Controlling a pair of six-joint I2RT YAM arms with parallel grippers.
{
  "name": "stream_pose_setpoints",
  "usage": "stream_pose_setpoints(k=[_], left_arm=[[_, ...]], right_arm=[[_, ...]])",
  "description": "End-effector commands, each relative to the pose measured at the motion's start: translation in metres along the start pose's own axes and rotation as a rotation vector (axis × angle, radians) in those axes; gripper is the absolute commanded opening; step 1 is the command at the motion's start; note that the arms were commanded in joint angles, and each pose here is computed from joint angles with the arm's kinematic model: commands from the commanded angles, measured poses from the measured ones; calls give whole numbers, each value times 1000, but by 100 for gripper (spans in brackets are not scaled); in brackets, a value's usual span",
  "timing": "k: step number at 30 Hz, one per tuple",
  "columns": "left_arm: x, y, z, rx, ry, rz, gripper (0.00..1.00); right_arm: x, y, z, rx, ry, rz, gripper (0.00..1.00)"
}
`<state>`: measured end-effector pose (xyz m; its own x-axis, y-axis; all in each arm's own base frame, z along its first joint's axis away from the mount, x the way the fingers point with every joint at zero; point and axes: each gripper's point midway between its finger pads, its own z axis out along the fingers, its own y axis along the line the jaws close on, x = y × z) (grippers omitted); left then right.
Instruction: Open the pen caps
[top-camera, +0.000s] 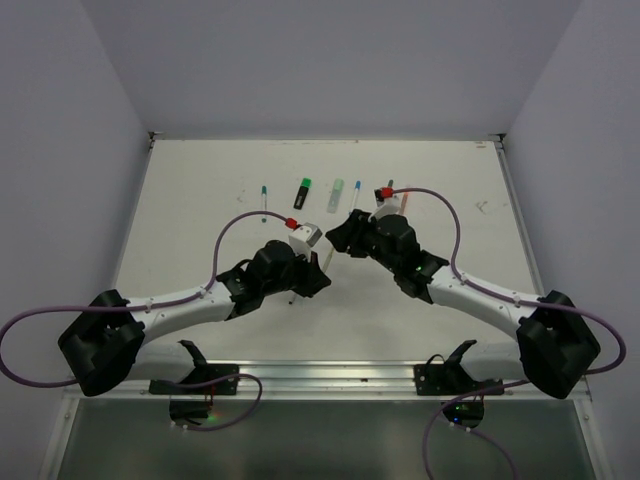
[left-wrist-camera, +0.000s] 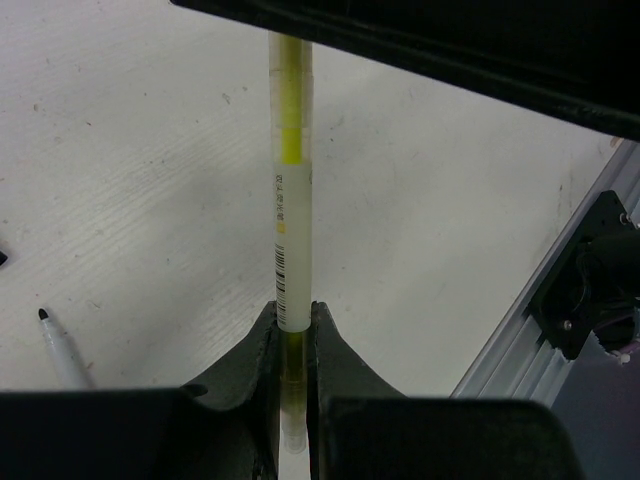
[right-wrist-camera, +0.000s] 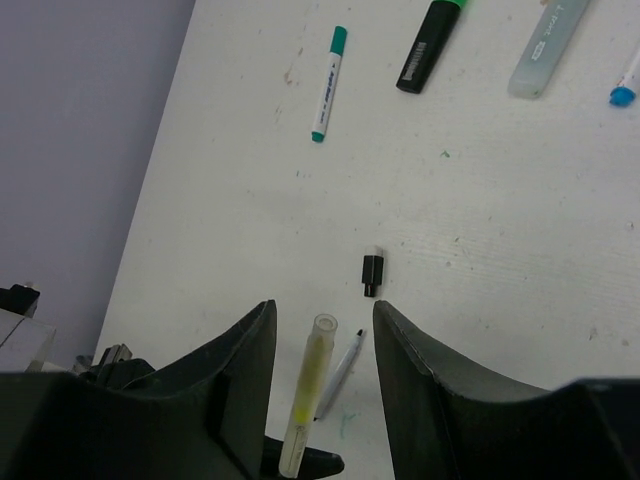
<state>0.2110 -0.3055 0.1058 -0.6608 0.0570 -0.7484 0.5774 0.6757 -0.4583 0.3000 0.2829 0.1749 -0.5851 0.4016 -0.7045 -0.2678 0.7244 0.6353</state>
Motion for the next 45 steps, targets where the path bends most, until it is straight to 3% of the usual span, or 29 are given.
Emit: stream_pose_setpoints(k=[1, 4, 14, 23, 33, 38, 42, 45], left_arm=[[-9, -9, -2, 40, -41, 35, 0], [-10, -10, -2, 45, -47, 34, 0], [-5, -14, -3, 73, -28, 36, 0], [17, -25, -8, 133, 43, 51, 0], [54, -25, -13, 116, 151, 44, 0], [62, -23, -17, 105, 164, 26, 0], [61, -16, -18, 55, 166, 11, 0], [58, 0, -16, -56, 170, -17, 0]], right_arm=[[-6, 13, 4, -42, -3, 24, 46], [-4, 14, 5, -47, 2, 28, 40], [-7, 11, 8, -51, -4, 50, 0], [-81, 6, 3, -73, -147, 96, 0], [-214, 19, -26, -66, -442, 69, 0], [-258, 12, -41, -21, -569, 56, 0], [-254, 9, -38, 2, -529, 36, 0], [-228, -4, -27, 24, -429, 31, 0]])
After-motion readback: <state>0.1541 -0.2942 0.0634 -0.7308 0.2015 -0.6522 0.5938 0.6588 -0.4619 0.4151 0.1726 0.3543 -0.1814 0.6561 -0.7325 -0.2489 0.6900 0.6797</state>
